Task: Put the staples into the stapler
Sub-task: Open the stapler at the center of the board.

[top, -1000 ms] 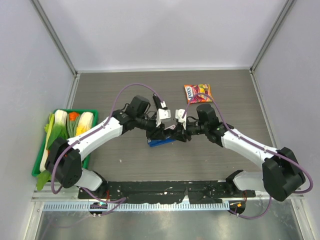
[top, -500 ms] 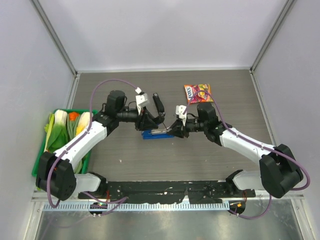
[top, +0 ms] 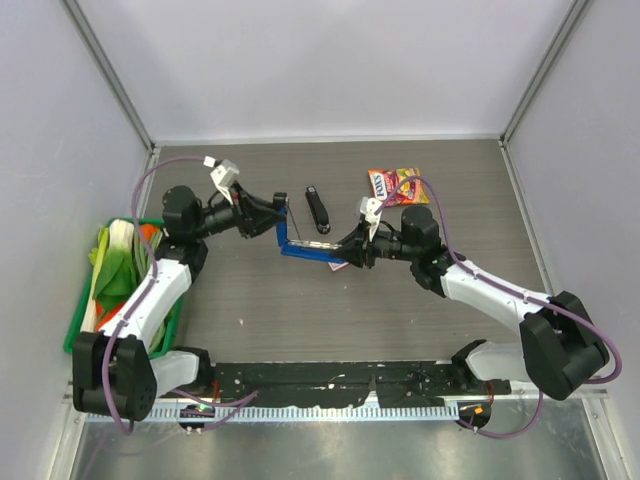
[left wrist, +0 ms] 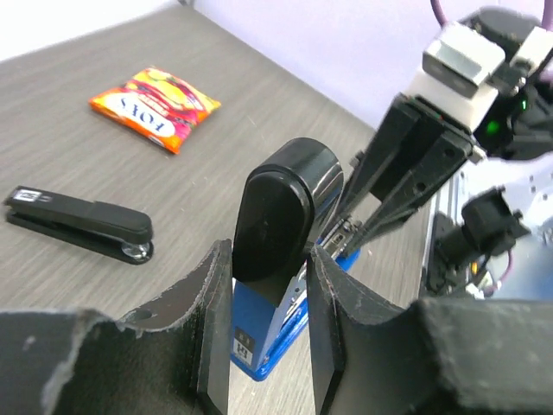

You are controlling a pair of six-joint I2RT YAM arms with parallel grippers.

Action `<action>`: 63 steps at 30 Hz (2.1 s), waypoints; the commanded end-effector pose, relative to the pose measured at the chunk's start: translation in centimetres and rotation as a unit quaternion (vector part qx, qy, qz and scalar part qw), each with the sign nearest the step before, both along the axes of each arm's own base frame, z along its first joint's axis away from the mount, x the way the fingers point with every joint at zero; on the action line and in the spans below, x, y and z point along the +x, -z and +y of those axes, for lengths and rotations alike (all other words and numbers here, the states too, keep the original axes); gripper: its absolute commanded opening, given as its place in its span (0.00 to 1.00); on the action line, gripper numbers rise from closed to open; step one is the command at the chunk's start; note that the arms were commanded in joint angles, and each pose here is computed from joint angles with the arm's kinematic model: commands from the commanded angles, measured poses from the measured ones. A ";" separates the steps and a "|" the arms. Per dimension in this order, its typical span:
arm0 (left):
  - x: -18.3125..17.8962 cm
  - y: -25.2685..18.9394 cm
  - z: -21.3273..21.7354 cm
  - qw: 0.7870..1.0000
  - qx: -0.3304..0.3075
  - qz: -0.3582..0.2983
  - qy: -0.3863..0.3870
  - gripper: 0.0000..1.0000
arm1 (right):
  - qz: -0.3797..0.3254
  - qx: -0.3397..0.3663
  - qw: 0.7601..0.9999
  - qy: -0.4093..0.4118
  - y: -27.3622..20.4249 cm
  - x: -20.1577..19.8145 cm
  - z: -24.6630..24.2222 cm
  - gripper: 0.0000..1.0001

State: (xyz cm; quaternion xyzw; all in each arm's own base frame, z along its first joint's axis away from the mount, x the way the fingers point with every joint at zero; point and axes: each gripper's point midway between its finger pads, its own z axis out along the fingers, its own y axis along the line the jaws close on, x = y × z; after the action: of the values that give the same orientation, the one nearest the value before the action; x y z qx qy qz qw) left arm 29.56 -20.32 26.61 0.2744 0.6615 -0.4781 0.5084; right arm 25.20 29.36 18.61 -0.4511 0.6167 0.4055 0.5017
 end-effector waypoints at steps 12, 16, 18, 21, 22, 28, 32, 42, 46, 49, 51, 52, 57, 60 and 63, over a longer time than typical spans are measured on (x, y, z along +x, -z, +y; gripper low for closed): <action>5.4 -8.0 10.9 0.951 -0.174 -0.043 -0.253 0.00 | 0.019 0.028 0.999 -0.010 -1.8 -1.1 1.3 0.01; 4.6 -8.9 10.2 0.955 -0.192 -0.043 -0.223 0.00 | 0.003 -0.001 0.999 -0.046 -0.7 -2.4 2.6 0.01; 4.5 -8.8 10.0 0.957 -0.192 -0.038 -0.214 0.00 | 0.007 -0.018 0.998 -0.058 0.1 -3.0 2.9 0.01; 4.2 -8.5 9.8 0.960 -0.188 -0.038 -0.205 0.00 | 0.009 -0.037 0.997 -0.068 1.1 -3.2 3.3 0.08; 4.2 -8.4 9.7 0.960 -0.188 -0.038 -0.204 0.00 | 0.010 -0.038 0.997 -0.071 1.2 -3.2 3.4 0.15; 4.0 -7.4 9.0 0.966 -0.184 -0.022 -0.182 0.00 | 0.018 -0.035 0.997 -0.072 0.7 -2.8 4.5 0.31; 3.7 -6.3 8.1 0.971 -0.173 -0.013 -0.164 0.00 | 0.043 -0.036 0.995 -0.078 1.2 -2.6 5.3 0.42; 3.5 -3.9 6.5 0.976 -0.159 0.005 -0.145 0.00 | 0.070 -0.001 0.996 -0.046 0.1 -0.8 7.1 0.58; 3.3 -3.8 5.8 0.977 -0.159 0.006 -0.142 0.00 | 0.096 0.024 0.995 -0.014 -0.5 0.6 8.0 0.59; 3.2 -3.2 4.9 0.978 -0.148 0.009 -0.144 0.00 | 0.096 0.036 0.995 0.007 -1.0 1.8 8.8 0.60; 3.7 -2.4 4.6 0.978 -0.137 0.024 -0.158 0.00 | 0.096 0.041 0.994 0.013 -1.6 2.3 9.4 0.61; 3.7 -2.2 4.2 0.978 -0.133 0.026 -0.157 0.00 | 0.099 0.042 0.994 0.015 -1.6 2.5 9.5 0.61; 5.0 -0.7 4.6 0.972 -0.128 0.050 -0.190 0.00 | 0.115 0.047 0.992 0.002 -1.5 2.1 10.1 0.63; 5.2 -0.4 4.6 0.972 -0.125 0.053 -0.193 0.00 | 0.115 0.047 0.992 0.001 -1.2 2.1 10.2 0.64; 5.0 -0.4 4.1 0.973 -0.125 0.056 -0.185 0.00 | 0.118 0.043 0.992 0.002 -0.8 2.5 10.6 0.68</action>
State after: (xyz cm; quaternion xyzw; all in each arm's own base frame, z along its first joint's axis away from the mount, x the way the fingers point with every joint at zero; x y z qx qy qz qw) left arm 34.18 -16.05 24.56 0.0416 0.6889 -0.4730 0.5477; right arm 26.82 38.70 17.38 -0.3787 0.6765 0.4713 0.4204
